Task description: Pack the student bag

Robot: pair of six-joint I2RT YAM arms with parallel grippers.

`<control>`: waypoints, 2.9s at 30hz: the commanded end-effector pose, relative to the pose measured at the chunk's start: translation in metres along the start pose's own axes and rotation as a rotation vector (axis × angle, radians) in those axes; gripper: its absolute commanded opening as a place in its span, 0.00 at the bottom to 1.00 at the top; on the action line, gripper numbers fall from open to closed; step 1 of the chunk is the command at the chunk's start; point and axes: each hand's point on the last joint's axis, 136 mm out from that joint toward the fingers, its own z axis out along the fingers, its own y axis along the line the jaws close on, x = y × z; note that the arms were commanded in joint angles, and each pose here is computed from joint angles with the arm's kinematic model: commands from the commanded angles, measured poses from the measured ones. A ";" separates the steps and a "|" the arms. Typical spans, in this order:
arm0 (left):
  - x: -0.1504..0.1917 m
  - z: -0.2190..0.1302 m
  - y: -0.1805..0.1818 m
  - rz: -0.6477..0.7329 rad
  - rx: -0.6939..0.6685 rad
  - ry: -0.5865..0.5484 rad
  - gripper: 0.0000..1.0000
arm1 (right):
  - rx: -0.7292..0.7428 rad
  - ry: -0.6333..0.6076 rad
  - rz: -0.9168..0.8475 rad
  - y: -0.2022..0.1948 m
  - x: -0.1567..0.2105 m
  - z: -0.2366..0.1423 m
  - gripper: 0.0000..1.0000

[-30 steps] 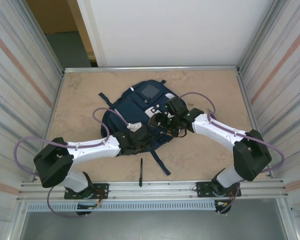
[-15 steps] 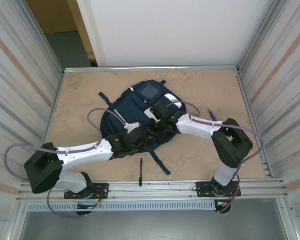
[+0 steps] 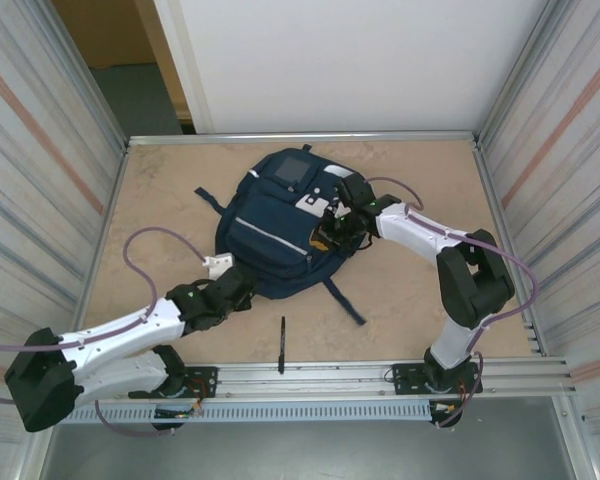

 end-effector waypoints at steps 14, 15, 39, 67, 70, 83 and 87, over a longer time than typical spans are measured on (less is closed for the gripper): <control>-0.025 -0.026 -0.155 0.080 0.381 -0.032 0.48 | -0.191 0.162 -0.070 0.068 0.056 0.013 0.00; -0.024 -0.021 -0.151 0.044 0.344 -0.020 0.49 | -0.193 0.168 -0.075 0.071 0.059 0.013 0.00; -0.036 0.001 -0.115 -0.139 0.268 -0.075 0.21 | -0.241 0.235 -0.126 0.090 0.105 0.012 0.00; -0.024 -0.009 -0.054 -0.291 0.229 -0.142 0.38 | -0.232 0.262 -0.154 0.096 0.118 0.029 0.00; -0.036 -0.012 -0.069 -0.244 0.324 -0.176 0.34 | -0.237 0.265 -0.167 0.101 0.125 0.030 0.00; -0.048 -0.029 -0.071 -0.165 0.440 -0.241 0.17 | -0.246 0.323 -0.166 0.113 0.158 0.036 0.00; -0.040 -0.024 -0.064 -0.157 0.406 -0.210 0.13 | -0.245 0.327 -0.162 0.114 0.158 0.036 0.00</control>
